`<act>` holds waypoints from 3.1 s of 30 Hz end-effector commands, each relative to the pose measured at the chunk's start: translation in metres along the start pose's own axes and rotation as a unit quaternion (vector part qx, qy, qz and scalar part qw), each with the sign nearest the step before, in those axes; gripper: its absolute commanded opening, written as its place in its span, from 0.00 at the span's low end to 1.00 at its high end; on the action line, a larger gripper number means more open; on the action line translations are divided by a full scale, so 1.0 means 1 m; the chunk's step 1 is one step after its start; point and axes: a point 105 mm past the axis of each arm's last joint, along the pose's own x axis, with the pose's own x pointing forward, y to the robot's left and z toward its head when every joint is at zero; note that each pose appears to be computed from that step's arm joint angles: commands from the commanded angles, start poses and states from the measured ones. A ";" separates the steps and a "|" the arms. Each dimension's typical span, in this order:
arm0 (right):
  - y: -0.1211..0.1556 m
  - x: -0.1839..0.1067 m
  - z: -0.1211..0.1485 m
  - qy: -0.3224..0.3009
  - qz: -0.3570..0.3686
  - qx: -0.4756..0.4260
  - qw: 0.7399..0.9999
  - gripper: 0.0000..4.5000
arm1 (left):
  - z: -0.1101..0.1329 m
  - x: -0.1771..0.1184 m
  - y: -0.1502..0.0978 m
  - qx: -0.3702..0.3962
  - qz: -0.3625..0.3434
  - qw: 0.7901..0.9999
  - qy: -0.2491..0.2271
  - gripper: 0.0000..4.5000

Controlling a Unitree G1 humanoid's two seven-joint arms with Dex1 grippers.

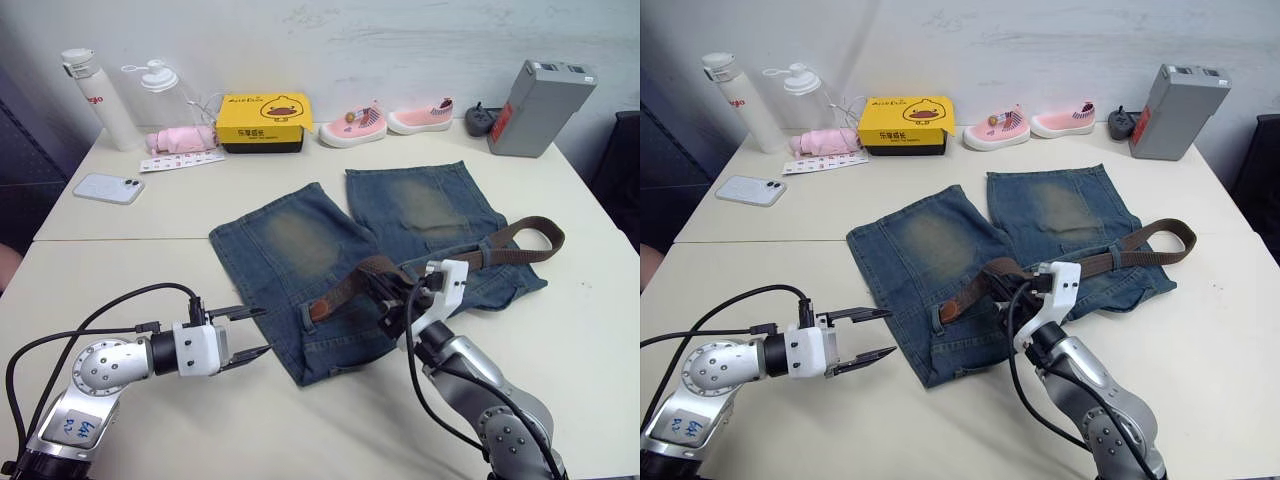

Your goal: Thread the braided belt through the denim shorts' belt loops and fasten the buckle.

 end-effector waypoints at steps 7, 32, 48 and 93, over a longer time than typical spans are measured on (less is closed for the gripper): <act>0.009 0.004 -0.020 0.034 0.015 0.001 0.999 0.00 | 0.007 -0.003 0.007 0.019 0.015 1.000 -0.008 0.64; 0.007 0.015 -0.063 0.143 0.026 0.001 0.989 0.00 | -0.015 0.033 -0.006 0.265 -0.050 0.963 -0.015 0.52; 0.006 0.004 -0.041 0.120 0.031 0.000 0.992 0.43 | -0.022 0.032 -0.005 0.272 -0.043 0.961 -0.003 0.00; -0.053 -0.014 -0.057 0.240 -0.055 -0.197 0.949 0.00 | -0.049 -0.132 0.011 0.271 -0.110 0.951 0.100 0.98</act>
